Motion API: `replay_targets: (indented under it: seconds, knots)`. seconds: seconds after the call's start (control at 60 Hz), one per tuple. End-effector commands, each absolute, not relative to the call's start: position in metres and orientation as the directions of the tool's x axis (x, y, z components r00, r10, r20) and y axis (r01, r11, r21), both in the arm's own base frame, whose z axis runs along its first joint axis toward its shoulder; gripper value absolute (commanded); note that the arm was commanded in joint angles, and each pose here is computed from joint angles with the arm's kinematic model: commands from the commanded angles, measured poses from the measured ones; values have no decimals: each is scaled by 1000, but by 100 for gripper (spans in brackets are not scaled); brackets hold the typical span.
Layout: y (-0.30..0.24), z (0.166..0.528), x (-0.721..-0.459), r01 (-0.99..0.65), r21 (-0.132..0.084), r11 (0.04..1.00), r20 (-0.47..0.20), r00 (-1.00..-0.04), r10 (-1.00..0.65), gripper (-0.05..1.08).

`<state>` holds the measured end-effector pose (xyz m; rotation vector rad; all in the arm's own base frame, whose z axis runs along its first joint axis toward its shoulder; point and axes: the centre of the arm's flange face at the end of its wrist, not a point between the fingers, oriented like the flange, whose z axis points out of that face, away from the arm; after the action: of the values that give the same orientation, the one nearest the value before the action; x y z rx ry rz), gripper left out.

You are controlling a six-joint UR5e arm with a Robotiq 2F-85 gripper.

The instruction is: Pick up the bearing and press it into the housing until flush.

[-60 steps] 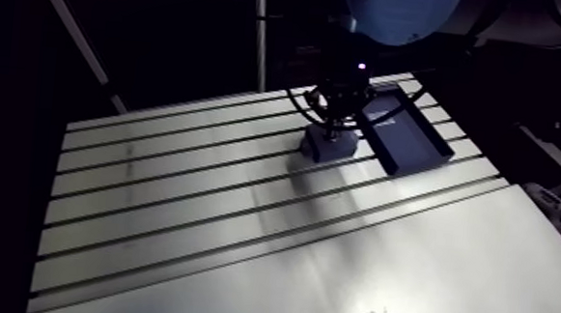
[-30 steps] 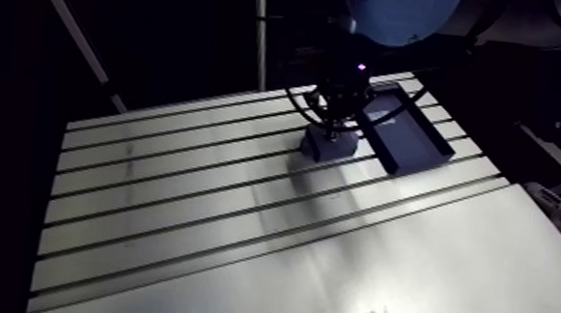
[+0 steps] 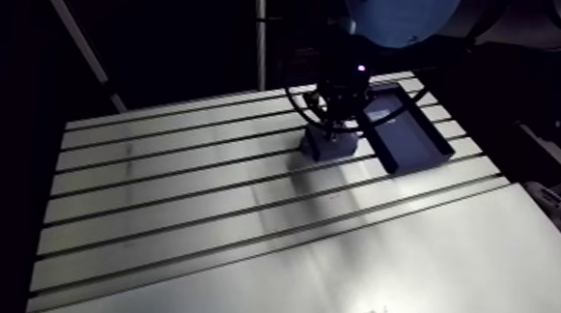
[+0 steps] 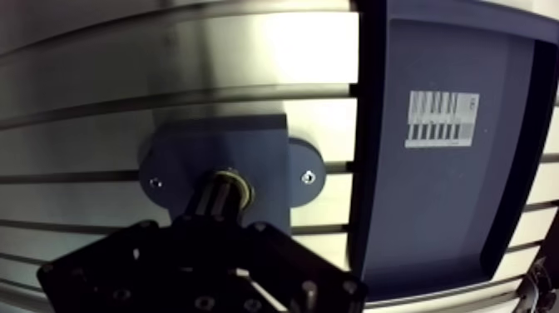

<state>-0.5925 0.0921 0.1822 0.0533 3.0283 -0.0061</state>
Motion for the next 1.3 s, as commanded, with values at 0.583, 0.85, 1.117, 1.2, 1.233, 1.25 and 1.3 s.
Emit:
replay_targets:
  seconds: [0.583,0.85,1.117,1.2,1.233,1.25,1.3]
  knots:
    - [92,243,-597,13,23,1000,-72,-997,14,100]
    - [72,286,-590,20,17,1000,-73,-997,21,100]
    - [39,319,-585,26,23,999,-77,-997,28,79]
    - [35,336,-578,23,25,999,-81,-996,25,8]
    - [35,343,-576,23,26,999,-79,-997,25,2]
    - [35,343,-576,23,26,999,-79,-997,25,2]
    - [34,355,-573,23,25,999,-76,-997,25,1]
